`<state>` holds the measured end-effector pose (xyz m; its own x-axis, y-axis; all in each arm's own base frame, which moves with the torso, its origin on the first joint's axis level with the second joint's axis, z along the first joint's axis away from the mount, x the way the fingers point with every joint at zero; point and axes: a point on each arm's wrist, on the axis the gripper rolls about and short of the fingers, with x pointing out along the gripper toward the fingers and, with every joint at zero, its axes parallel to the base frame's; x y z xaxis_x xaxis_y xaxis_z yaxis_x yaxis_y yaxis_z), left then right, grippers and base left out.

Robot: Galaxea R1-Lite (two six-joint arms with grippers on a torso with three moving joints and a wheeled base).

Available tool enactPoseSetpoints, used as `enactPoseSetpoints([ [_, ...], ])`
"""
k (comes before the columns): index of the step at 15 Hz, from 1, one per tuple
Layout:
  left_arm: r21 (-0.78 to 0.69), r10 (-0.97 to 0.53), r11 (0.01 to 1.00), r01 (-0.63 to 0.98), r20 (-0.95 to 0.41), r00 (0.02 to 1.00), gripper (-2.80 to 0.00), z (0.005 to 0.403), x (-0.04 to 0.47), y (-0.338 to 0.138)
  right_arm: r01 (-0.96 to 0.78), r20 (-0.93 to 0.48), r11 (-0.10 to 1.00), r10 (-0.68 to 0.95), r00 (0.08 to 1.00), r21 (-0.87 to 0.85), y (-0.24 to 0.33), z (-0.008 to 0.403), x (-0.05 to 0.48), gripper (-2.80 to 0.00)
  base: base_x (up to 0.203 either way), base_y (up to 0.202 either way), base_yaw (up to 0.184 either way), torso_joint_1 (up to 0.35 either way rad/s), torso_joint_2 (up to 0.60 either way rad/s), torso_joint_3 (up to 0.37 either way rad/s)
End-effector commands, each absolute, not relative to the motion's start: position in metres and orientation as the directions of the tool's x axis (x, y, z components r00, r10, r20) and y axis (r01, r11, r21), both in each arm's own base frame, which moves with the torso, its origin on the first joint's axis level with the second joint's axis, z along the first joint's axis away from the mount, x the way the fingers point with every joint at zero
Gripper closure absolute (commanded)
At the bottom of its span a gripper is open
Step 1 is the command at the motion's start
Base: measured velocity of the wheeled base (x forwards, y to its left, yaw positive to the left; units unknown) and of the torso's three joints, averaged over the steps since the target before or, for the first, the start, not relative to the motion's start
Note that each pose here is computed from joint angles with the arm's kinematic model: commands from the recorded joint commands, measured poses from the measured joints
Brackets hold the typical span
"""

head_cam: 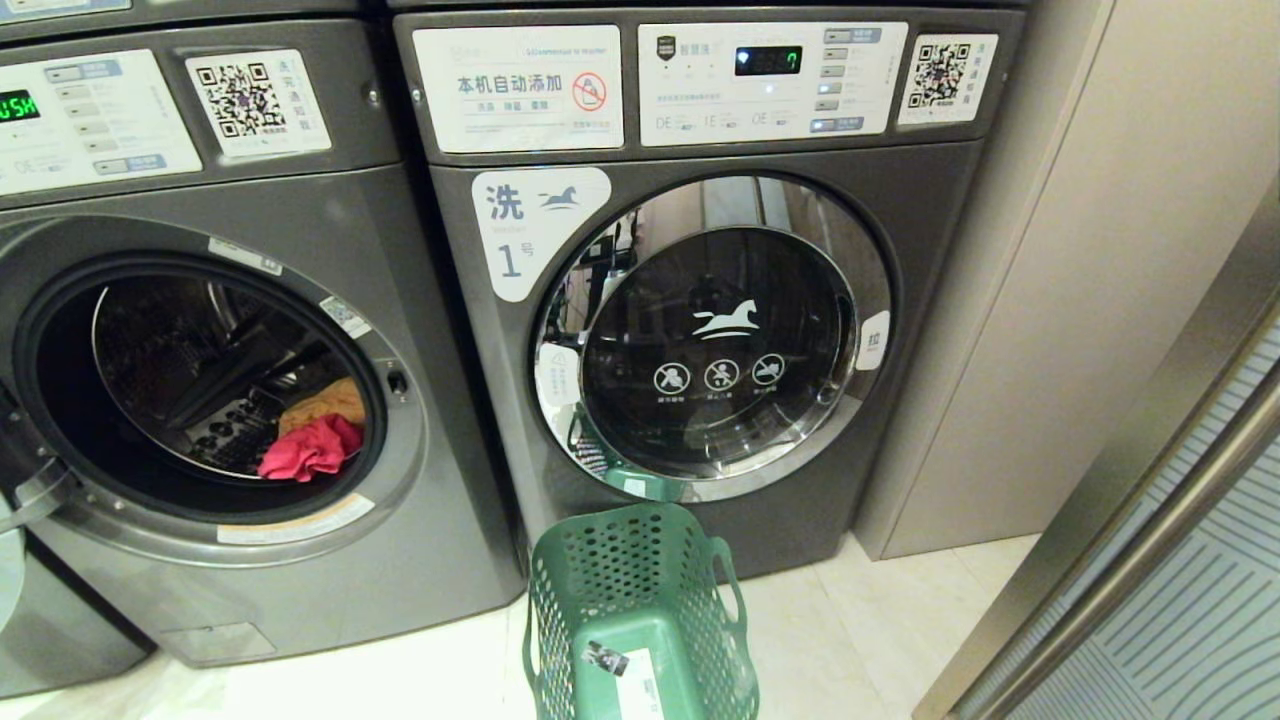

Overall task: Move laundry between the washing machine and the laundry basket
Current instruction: Pick a cloth and place it into the basket

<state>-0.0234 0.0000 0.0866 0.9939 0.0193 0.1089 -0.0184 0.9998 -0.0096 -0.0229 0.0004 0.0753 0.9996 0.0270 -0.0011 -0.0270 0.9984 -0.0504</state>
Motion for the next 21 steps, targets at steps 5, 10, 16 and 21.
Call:
enactPoseSetpoints([
  [5, -0.008, 0.020, 1.000, -0.019, 0.069, 0.997, 0.00, 0.0757, -0.0201, 0.0001, -0.029, -0.002, 0.998, 0.029, 1.000, -0.052, 0.0004, 0.0753, -0.0228, 0.00, 0.000, 0.000, 0.000, 0.000, 0.00, 0.000],
  [10, -0.008, 0.020, 1.000, -0.019, 0.067, 0.998, 0.00, 0.0757, -0.0199, 0.0001, -0.029, -0.001, 0.998, 0.029, 1.000, -0.055, 0.0004, 0.0756, -0.0229, 0.00, 0.000, 0.159, -0.006, 0.001, 0.00, 0.002],
  [16, -0.009, 0.020, 1.000, -0.019, 0.067, 0.998, 0.00, 0.0757, -0.0199, 0.0001, -0.029, -0.002, 0.998, 0.029, 1.000, -0.058, 0.0004, 0.0753, -0.0228, 0.00, 0.000, 0.190, -0.003, 0.003, 0.00, 0.004],
  [21, -0.010, 0.020, 1.000, -0.019, 0.068, 0.998, 0.00, 0.0757, -0.0200, 0.0001, -0.031, -0.002, 0.997, 0.031, 1.000, -0.066, 0.0004, 0.0753, -0.0228, 0.00, 0.000, 0.189, -0.002, 0.004, 0.00, 0.000],
])
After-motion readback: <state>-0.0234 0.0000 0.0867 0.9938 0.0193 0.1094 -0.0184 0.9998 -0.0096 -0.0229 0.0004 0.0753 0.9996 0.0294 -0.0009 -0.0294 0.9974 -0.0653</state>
